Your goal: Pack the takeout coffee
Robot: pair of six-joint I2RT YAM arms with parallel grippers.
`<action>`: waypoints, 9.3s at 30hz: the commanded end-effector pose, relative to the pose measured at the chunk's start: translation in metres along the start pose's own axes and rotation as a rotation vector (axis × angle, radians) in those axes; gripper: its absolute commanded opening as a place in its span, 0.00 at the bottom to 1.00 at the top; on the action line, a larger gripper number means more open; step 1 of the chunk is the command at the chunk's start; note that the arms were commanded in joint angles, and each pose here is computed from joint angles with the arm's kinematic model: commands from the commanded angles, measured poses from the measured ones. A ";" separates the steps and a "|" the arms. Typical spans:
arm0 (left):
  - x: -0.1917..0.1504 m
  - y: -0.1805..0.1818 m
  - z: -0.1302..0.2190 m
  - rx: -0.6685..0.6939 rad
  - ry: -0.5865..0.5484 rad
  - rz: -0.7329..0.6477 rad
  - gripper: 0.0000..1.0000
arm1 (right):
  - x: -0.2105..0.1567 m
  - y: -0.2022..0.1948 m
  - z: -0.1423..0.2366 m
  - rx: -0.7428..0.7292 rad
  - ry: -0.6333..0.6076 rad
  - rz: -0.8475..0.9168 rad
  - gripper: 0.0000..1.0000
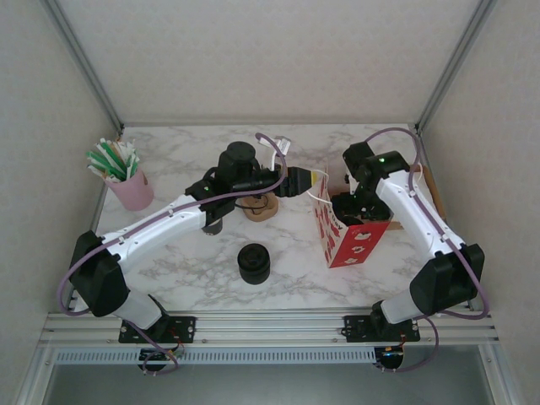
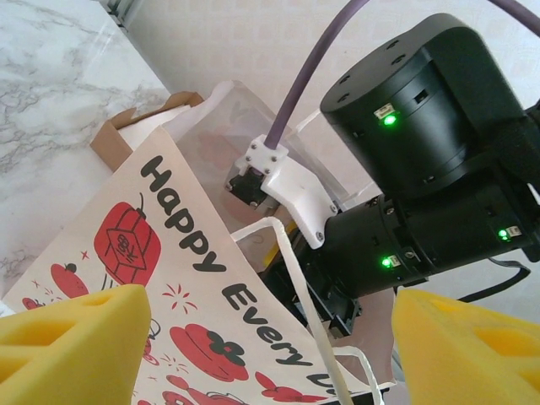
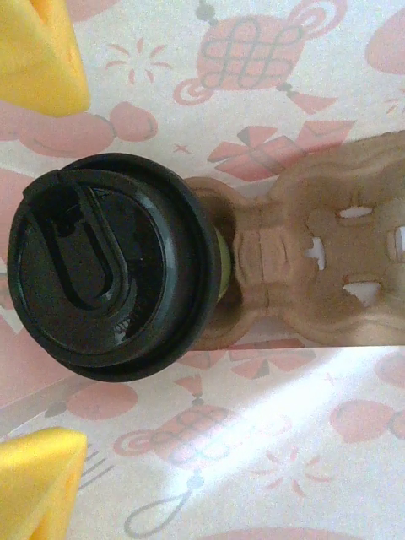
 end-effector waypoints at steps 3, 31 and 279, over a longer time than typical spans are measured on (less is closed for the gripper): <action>0.015 -0.013 0.001 -0.024 -0.026 -0.032 0.75 | 0.000 -0.006 0.025 0.009 -0.060 -0.023 0.95; 0.040 -0.033 0.022 -0.023 -0.111 -0.094 0.78 | 0.012 -0.009 0.094 0.124 -0.353 -0.044 0.87; 0.011 0.305 0.359 1.642 0.293 0.243 0.26 | 0.031 -0.072 -0.045 0.373 -0.302 -0.655 0.78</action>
Point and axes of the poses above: each hand's point on the last joint's axis, 136 mm out from that joint toward the fingers, its own z axis back along the fingers, its own y axis along the line the jaws close on, x = y × z, the point moved 1 cm from there along z, back along the fingers, and after that the axes turned 14 degrees about -z, right-handed, at the moved point
